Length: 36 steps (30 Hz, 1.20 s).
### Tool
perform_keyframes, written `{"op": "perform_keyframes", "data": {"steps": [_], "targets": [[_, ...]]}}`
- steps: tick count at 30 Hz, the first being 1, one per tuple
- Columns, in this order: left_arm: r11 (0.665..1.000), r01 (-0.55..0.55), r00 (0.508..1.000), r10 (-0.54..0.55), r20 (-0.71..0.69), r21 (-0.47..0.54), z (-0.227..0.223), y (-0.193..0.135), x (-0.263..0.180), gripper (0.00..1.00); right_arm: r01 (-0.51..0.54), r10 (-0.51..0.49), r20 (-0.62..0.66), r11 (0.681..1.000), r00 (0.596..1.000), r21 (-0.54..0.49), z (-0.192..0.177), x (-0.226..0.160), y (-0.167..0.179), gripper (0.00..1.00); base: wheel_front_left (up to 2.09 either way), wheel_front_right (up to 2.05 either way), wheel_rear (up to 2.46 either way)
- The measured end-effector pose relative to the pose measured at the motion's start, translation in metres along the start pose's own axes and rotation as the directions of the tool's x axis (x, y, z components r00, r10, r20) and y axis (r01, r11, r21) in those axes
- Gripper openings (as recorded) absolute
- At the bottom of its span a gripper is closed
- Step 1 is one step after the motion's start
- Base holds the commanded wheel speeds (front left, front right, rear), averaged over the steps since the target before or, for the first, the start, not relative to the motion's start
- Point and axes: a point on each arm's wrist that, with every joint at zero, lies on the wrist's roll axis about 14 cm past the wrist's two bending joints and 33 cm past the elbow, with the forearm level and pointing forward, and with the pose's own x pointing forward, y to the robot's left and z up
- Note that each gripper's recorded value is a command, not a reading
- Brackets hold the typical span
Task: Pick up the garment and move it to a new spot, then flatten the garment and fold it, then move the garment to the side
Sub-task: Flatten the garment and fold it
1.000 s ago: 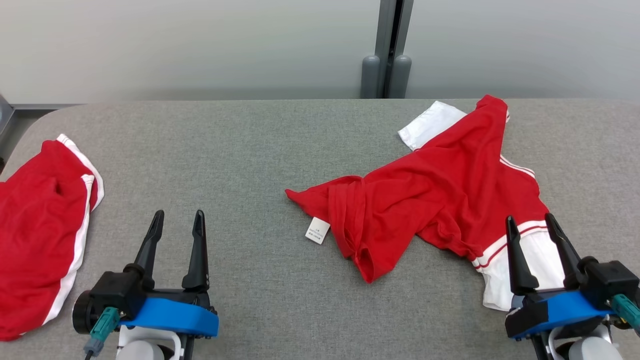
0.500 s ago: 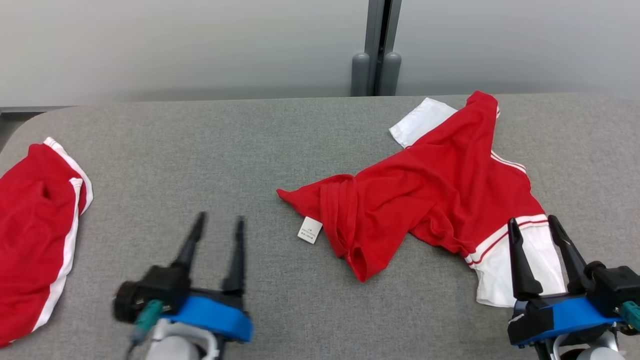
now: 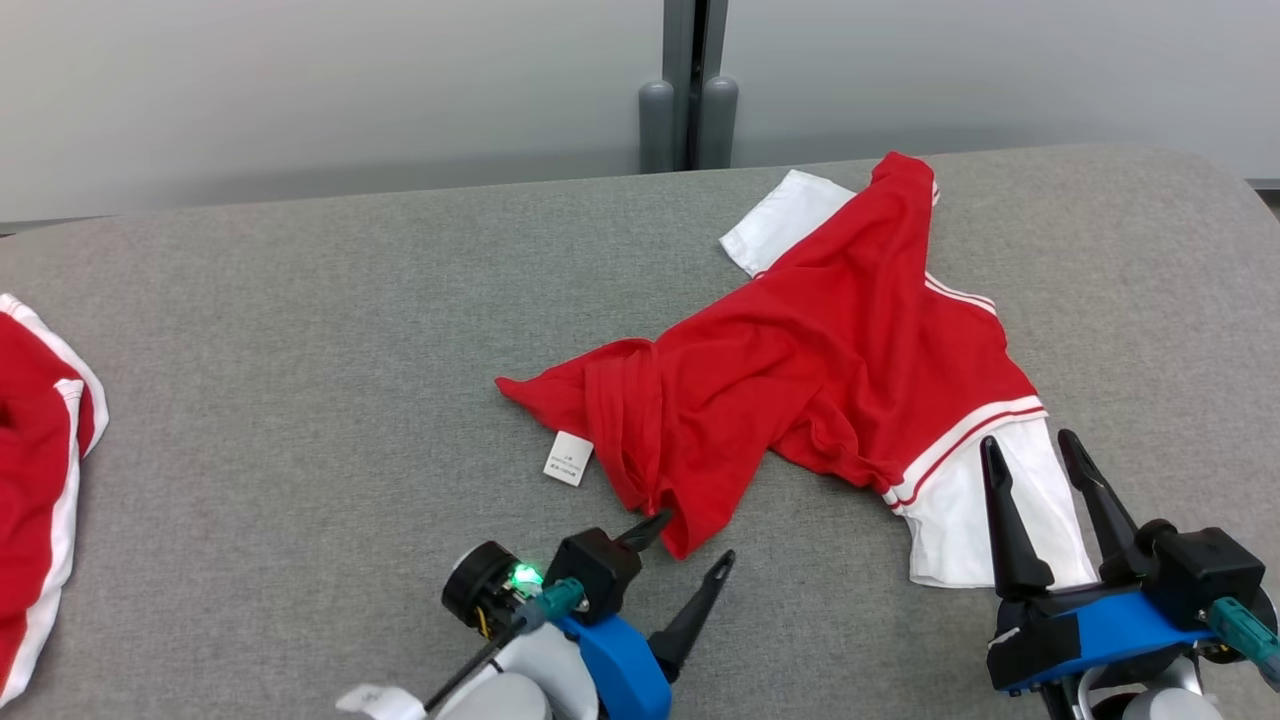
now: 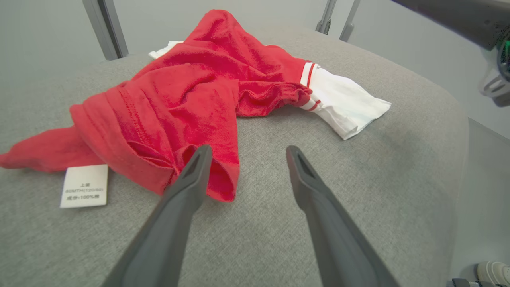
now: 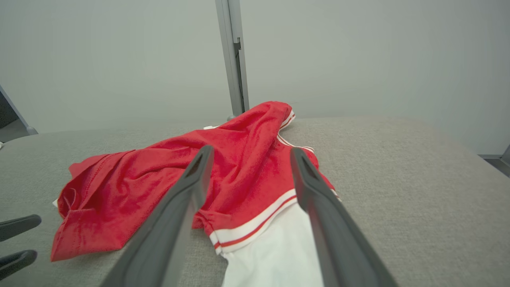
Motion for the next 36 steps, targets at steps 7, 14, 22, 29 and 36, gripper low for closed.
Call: {"op": "perform_keyframes", "data": {"steps": [7, 14, 22, 29, 36], "targets": [[1.0, 0.008, 0.987, -0.01, -0.162, -0.015, -0.022, 0.01, 0.009, 1.0, 0.016, -0.015, -0.004, 1.0, 1.0, 0.013, -0.004, -0.003, -0.004, 1.0, 0.0, 0.0, 0.0], [0.999, 0.043, 0.974, -0.04, -0.223, 0.006, -0.026, 0.009, 0.021, 1.0, 0.024, -0.024, -0.007, 1.0, 1.0, 0.019, -0.006, -0.002, -0.007, 1.0, 0.0, 0.0, 0.0], [0.999, 0.029, 0.96, -0.038, -0.277, -0.037, -0.037, 0.011, 0.023, 0.0, 0.023, -0.023, -0.007, 0.999, 1.0, 0.029, -0.007, -0.001, -0.006, 1.0, 0.0, 0.0, 0.0], [0.993, -0.048, 0.987, 0.032, -0.155, -0.106, -0.014, 0.031, 0.023, 0.0, 0.015, -0.015, 0.01, 0.999, 1.0, 0.03, -0.002, 0.001, -0.004, 1.0, 0.0, 0.0, 0.0], [0.961, -0.157, 0.986, 0.165, 0.016, -0.227, 0.015, 0.065, -0.006, 0.0, -0.033, 0.033, 0.013, 0.999, 0.999, 0.038, -0.001, 0.008, 0.012, 1.0, 0.0, 0.0, 0.0]]}}
